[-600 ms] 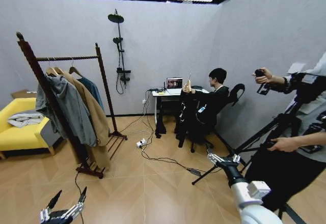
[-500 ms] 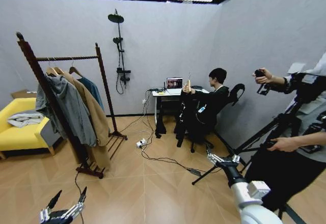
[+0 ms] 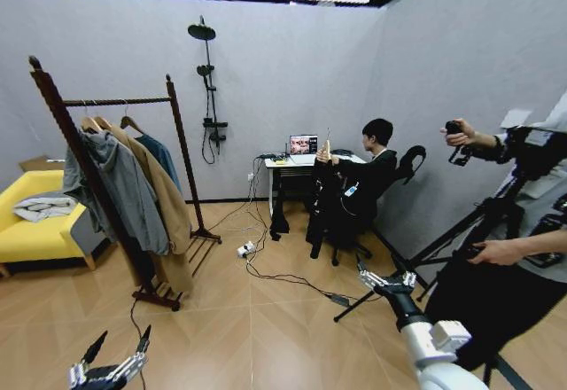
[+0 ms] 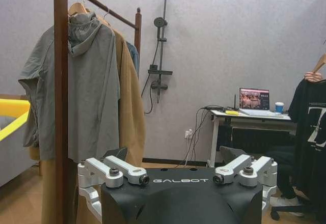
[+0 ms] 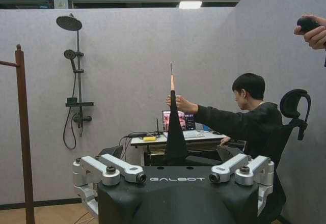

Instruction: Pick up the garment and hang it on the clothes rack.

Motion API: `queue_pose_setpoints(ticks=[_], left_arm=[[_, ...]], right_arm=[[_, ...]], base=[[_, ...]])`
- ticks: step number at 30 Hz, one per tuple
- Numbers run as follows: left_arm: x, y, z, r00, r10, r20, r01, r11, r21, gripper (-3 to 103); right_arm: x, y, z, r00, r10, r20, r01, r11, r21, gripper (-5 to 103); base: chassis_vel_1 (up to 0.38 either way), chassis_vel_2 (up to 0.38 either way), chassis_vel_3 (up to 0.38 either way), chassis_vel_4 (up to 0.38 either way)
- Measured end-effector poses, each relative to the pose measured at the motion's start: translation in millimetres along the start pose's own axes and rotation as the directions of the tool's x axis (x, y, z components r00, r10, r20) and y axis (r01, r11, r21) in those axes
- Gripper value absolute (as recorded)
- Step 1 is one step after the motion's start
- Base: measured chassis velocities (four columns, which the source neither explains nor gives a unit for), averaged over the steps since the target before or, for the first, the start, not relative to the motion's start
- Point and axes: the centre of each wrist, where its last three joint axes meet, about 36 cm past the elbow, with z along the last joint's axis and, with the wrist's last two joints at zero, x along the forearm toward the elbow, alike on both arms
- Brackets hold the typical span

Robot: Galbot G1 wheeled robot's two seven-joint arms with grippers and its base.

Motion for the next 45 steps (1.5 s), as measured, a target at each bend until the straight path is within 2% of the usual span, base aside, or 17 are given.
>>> queue_pose_setpoints(ticks=[17, 38, 43, 45], left_arm=[[0, 0.0, 0, 1.000, 0.000, 0.000, 0.000, 1.000, 0.000, 100], [0, 0.0, 0, 1.000, 0.000, 0.000, 0.000, 1.000, 0.000, 100], [0, 0.0, 0, 1.000, 0.000, 0.000, 0.000, 1.000, 0.000, 100], [0, 0.0, 0, 1.000, 0.000, 0.000, 0.000, 1.000, 0.000, 100]], right_arm=[[-10, -4, -2, 1.000, -0.011, -0.001, 0.011, 1.000, -0.004, 100], [-17, -7, -5, 1.000, 0.006, 0.016, -0.006, 1.000, -0.003, 100], [-18, -3, -11, 0.999, 0.022, 0.045, -0.022, 1.000, 0.015, 100], [-13, 9, -34, 0.994, 0.046, 0.101, -0.052, 0.997, 0.058, 100]], base=[[-0.081, 0.084, 0.083, -0.079], [-0.308, 0.304, 0.307, -0.299], [-0.366, 0.348, 0.378, -0.354], [-0.325, 0.324, 0.349, -0.308]])
